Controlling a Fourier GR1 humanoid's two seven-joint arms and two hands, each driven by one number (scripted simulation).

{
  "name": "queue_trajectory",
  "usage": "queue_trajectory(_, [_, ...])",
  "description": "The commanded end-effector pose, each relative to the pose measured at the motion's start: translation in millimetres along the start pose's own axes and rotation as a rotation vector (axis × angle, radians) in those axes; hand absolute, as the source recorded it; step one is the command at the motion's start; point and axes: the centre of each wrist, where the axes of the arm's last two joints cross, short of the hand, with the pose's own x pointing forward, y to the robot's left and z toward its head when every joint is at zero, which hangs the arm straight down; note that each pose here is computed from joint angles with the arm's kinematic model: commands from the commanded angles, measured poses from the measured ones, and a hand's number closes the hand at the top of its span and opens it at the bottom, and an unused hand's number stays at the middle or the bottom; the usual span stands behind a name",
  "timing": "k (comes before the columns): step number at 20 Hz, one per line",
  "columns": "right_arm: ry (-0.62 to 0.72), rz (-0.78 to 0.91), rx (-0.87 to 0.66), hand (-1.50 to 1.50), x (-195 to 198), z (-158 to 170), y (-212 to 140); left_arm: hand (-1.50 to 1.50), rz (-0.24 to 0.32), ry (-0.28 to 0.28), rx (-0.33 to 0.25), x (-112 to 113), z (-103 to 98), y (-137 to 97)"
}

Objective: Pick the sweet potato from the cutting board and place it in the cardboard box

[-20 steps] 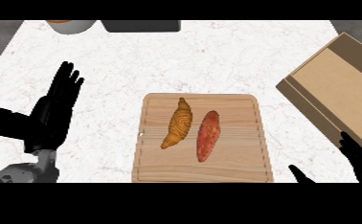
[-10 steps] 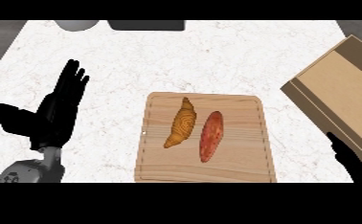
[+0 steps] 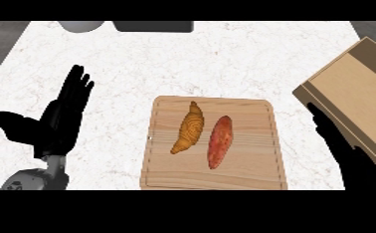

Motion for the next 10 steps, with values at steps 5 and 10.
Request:
queue_trajectory(5, [0.186, 0.037, 0.016, -1.5, 12.2, -22.0, 32.8, 0.0, -0.013, 0.013, 0.013, -0.7, -7.1, 17.9])
queue_trajectory(10, [0.165, 0.014, 0.077, -1.5, 18.5, -25.5, 63.5, 0.0, 0.008, -0.009, 0.024, 16.2, -1.3, -2.4])
